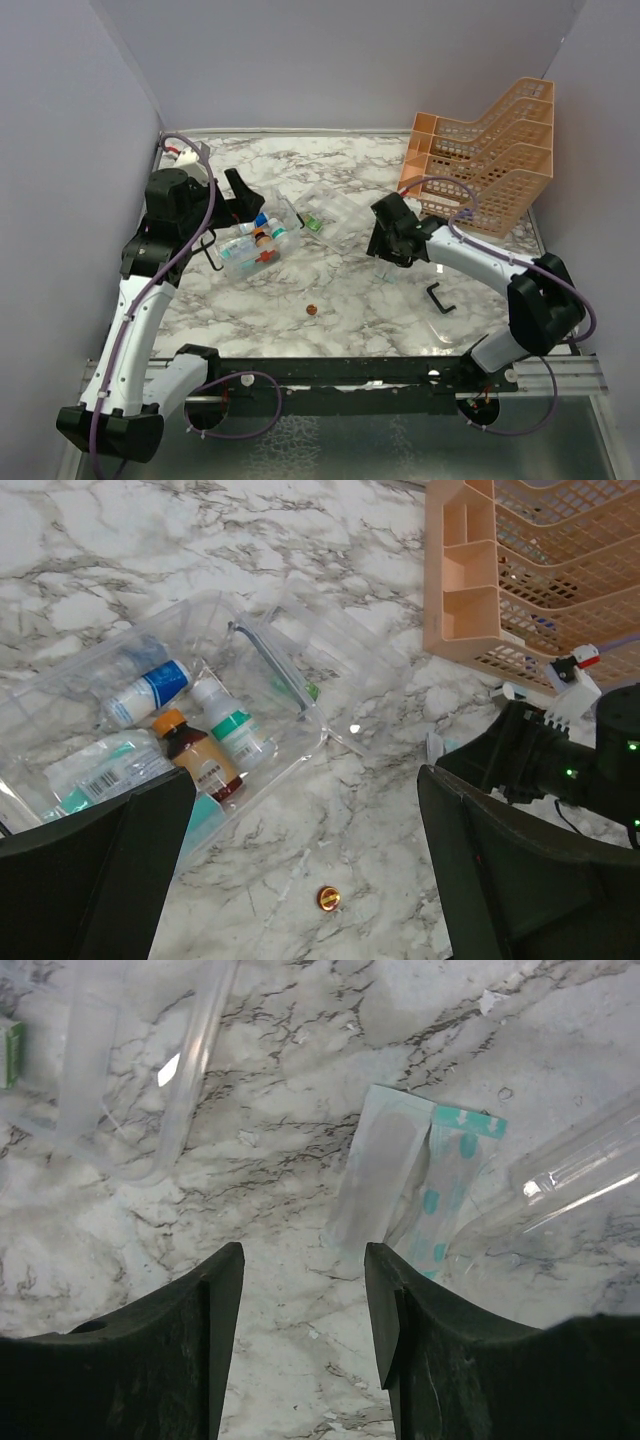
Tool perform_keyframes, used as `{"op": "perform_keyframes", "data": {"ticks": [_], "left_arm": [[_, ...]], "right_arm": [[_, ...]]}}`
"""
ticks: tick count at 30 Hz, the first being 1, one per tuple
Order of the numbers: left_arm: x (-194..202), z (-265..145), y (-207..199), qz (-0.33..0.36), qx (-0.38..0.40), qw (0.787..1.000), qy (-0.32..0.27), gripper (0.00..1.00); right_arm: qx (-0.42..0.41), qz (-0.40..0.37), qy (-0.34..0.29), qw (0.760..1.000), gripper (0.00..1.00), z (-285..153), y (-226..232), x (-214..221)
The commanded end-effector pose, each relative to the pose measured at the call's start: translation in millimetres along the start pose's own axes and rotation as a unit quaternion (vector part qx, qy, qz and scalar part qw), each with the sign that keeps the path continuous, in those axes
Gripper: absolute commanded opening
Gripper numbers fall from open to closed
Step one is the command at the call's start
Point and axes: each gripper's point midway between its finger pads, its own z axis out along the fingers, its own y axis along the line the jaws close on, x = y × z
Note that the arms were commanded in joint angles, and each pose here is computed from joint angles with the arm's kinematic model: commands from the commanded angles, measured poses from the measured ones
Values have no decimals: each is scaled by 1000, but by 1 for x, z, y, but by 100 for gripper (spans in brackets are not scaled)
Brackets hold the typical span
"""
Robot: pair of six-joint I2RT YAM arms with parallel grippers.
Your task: Organize the medicine kit
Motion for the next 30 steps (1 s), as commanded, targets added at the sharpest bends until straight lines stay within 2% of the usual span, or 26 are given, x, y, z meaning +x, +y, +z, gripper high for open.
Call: {"op": "perform_keyframes", "data": {"ticks": [1, 5, 12, 17, 21, 30], "left_arm": [[-5, -2, -20, -6, 39, 999, -12, 96], [-7, 2, -22, 10, 38, 999, -10, 97], [-15, 5, -25, 29, 29, 999, -15, 96], [-24, 0, -20, 43, -2, 999, -29, 95], [-32, -3, -10, 49, -40, 997, -41, 95], [-29, -3, -1, 45, -61, 996, -43, 95]], "right_arm": [[74, 31, -3, 997, 51, 7, -16, -5], [97, 19, 1, 995, 50, 16, -19, -6], [184, 81, 8, 980, 49, 18, -46, 6], [145, 79, 30, 986, 46, 30, -32, 15], [110, 84, 16, 990, 44, 30, -22, 10], [126, 74, 17, 989, 37, 39, -22, 8]]}}
